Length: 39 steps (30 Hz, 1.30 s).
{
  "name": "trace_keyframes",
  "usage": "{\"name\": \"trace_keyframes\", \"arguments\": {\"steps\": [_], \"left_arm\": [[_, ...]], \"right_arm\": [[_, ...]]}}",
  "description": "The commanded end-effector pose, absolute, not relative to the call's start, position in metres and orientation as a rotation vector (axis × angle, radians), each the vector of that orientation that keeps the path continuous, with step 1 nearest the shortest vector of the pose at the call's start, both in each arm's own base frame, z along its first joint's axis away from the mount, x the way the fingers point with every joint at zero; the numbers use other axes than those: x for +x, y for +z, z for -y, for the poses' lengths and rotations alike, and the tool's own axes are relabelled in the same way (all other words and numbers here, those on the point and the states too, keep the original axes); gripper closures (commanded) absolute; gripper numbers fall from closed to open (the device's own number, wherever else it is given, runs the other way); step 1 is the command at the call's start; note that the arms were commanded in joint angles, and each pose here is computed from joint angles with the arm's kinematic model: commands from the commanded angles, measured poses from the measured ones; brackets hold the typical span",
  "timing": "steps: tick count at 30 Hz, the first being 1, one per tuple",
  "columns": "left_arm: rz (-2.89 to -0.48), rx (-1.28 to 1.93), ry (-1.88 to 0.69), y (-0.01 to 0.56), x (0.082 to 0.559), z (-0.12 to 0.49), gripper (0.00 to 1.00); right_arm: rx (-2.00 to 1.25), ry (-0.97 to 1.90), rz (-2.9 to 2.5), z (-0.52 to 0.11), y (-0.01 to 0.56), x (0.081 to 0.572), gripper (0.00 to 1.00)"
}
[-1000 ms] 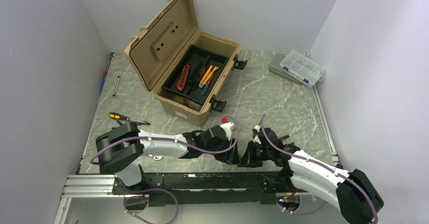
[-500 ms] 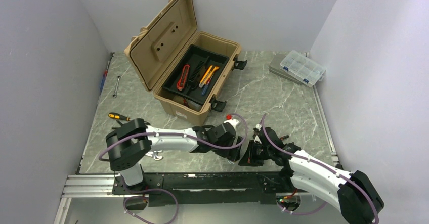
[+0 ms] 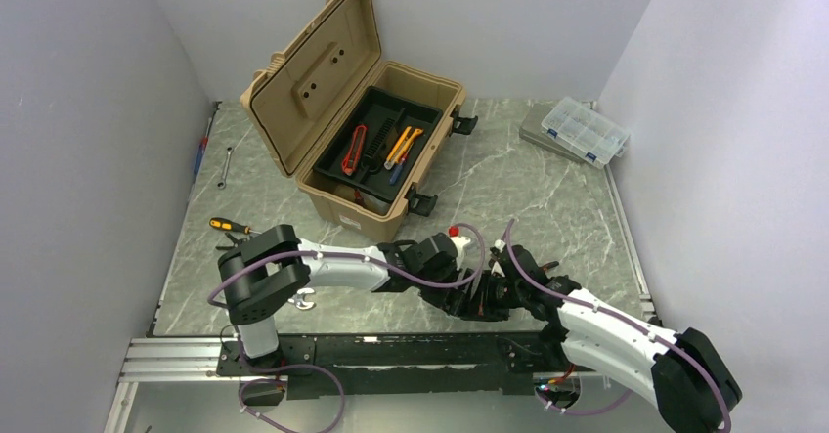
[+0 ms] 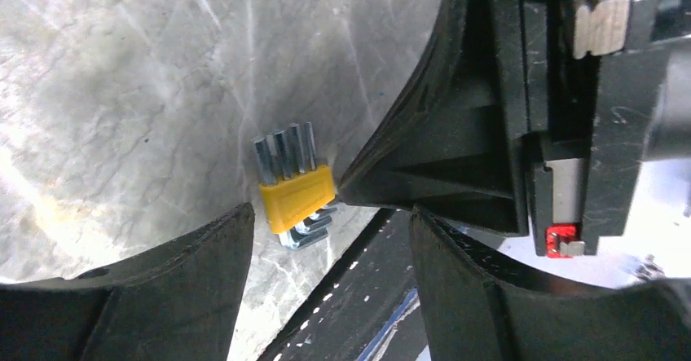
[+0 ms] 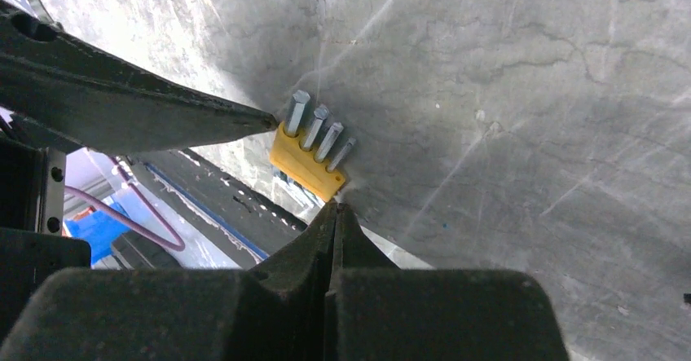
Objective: Pack the tool kit
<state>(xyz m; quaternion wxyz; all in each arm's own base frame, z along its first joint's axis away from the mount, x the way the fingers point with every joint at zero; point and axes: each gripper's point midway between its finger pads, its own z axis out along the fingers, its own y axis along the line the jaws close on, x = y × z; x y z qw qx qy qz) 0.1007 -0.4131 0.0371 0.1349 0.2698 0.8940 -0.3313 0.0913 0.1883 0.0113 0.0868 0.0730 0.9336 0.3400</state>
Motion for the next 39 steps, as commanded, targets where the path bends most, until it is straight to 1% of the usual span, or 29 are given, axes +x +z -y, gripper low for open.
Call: {"name": "trace_keyframes", "arguments": {"steps": [1,2,3,5,7,9,11,14,19,21,24,25,27,30,39], "left_arm": [[-2.675,0.882,-1.190,0.020,0.062,0.410,0.28],[-2.681,0.881,-1.211,0.019,0.059,0.408,0.29],[-2.677,0.876,-1.247,0.021,0.057,0.408,0.33],[-2.659,0.845,-1.335,0.027,0.055,0.408,0.45],[-2.618,0.805,-1.439,0.038,0.056,0.410,0.55],[-2.571,0.769,-1.525,0.050,0.060,0.412,0.61],[-2.537,0.750,-1.570,0.058,0.063,0.414,0.64],[-2.524,0.760,-1.568,0.061,0.066,0.418,0.65],[-2.470,0.740,-1.721,0.068,0.061,0.430,0.73],[-2.471,0.728,-1.736,0.067,0.061,0.432,0.75],[-2.478,0.696,-1.704,0.062,0.066,0.432,0.74],[-2.487,0.674,-1.673,0.058,0.070,0.433,0.68],[-2.495,0.635,-1.642,0.052,0.076,0.436,0.63],[-2.474,0.592,-1.633,0.053,0.081,0.438,0.61],[-2.470,0.493,-1.386,0.051,0.106,0.421,0.49]], "right_arm": [[0.234,0.932,-2.751,-0.183,0.009,0.103,1.00],[0.238,0.927,-2.750,-0.182,0.009,0.103,1.00],[0.240,0.925,-2.749,-0.182,0.008,0.103,1.00],[0.243,0.920,-2.748,-0.181,0.008,0.103,1.00],[0.245,0.914,-2.751,-0.180,0.008,0.102,1.00],[0.249,0.907,-2.755,-0.178,0.007,0.101,1.00],[0.248,0.898,-2.759,-0.177,0.007,0.099,1.00],[0.248,0.891,-2.755,-0.174,0.008,0.098,1.00],[0.258,0.889,-2.757,-0.173,0.006,0.096,1.00],[0.259,0.894,-2.753,-0.173,0.007,0.097,1.00],[0.262,0.900,-2.748,-0.174,0.008,0.097,1.00],[0.263,0.901,-2.748,-0.174,0.008,0.097,1.00],[0.262,0.903,-2.747,-0.174,0.008,0.096,1.00],[0.263,0.895,-2.754,-0.173,0.007,0.096,1.00],[0.252,0.859,-2.763,-0.169,0.009,0.096,1.00]]}}
